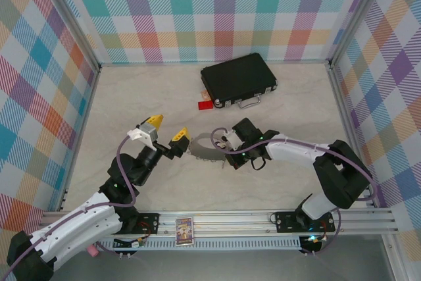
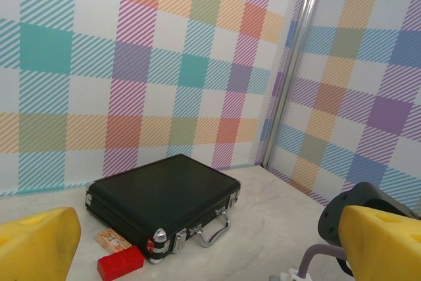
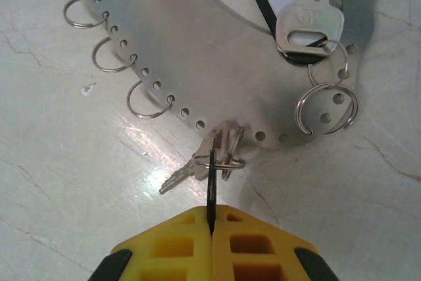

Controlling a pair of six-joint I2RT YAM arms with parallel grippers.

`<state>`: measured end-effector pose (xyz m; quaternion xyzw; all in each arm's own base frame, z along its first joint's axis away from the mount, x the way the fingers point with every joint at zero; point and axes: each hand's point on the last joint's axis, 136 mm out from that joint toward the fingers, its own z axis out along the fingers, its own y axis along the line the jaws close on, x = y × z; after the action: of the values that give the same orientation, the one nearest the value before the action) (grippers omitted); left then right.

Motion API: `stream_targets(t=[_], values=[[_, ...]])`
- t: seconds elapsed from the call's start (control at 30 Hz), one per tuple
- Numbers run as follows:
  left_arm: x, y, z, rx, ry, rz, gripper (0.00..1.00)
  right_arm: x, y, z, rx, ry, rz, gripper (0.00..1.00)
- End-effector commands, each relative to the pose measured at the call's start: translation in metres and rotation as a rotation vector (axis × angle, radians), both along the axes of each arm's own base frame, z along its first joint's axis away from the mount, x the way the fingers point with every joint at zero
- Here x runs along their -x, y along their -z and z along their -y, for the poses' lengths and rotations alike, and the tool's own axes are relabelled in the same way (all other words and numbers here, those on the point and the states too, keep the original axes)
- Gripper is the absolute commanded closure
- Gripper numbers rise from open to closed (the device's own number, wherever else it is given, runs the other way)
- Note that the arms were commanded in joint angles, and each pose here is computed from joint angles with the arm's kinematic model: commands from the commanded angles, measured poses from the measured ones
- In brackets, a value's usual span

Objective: Put the keys on the keyring

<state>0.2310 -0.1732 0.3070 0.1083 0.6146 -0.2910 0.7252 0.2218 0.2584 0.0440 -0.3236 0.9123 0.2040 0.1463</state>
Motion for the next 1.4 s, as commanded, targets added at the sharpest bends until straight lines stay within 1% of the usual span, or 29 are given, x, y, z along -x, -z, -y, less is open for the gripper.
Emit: stream_targets(t=[0.0, 0.1, 0.27, 0.47, 0.67, 0.77, 1.0, 1.03, 1.1, 1.17, 1.37], values=[[0.002, -0.002, -0.002, 0.014, 0.001, 0.014, 0.0, 0.004, 0.014, 0.008, 0.046, 0.041, -0.06, 1.0], [0.002, -0.001, -0.002, 0.012, 0.001, 0.012, 0.0, 0.005, 0.017, 0.011, 0.058, 0.063, -0.08, 1.0], [0.001, 0.0, -0.001, 0.011, 0.001, 0.009, 0.0, 0.012, 0.019, 0.013, 0.038, 0.096, -0.113, 1.0], [0.0, 0.0, 0.0, 0.009, 0.003, 0.009, 0.0, 0.024, 0.022, 0.02, 0.027, 0.143, -0.158, 0.94], [0.0, 0.001, 0.0, 0.01, 0.005, 0.007, 0.0, 0.037, 0.021, 0.024, 0.018, 0.17, -0.214, 0.94], [0.0, 0.0, 0.001, 0.012, 0.006, 0.009, 0.0, 0.042, 0.022, 0.027, 0.023, 0.18, -0.235, 0.91], [0.0, -0.001, 0.001, 0.014, 0.006, 0.011, 0.0, 0.048, 0.025, 0.03, 0.022, 0.202, -0.258, 0.9], [0.0, 0.0, 0.001, 0.013, 0.006, 0.01, 0.0, 0.049, 0.027, 0.031, 0.023, 0.204, -0.262, 0.87], [0.0, 0.0, 0.001, 0.013, 0.007, 0.009, 0.0, 0.05, 0.028, 0.033, 0.032, 0.211, -0.266, 0.77], [0.0, 0.0, 0.001, 0.013, 0.007, 0.01, 0.0, 0.049, 0.027, 0.036, 0.044, 0.224, -0.258, 0.72], [0.0, 0.0, 0.0, 0.014, 0.004, 0.01, 0.0, 0.038, 0.003, 0.039, 0.017, 0.248, -0.164, 0.67]])
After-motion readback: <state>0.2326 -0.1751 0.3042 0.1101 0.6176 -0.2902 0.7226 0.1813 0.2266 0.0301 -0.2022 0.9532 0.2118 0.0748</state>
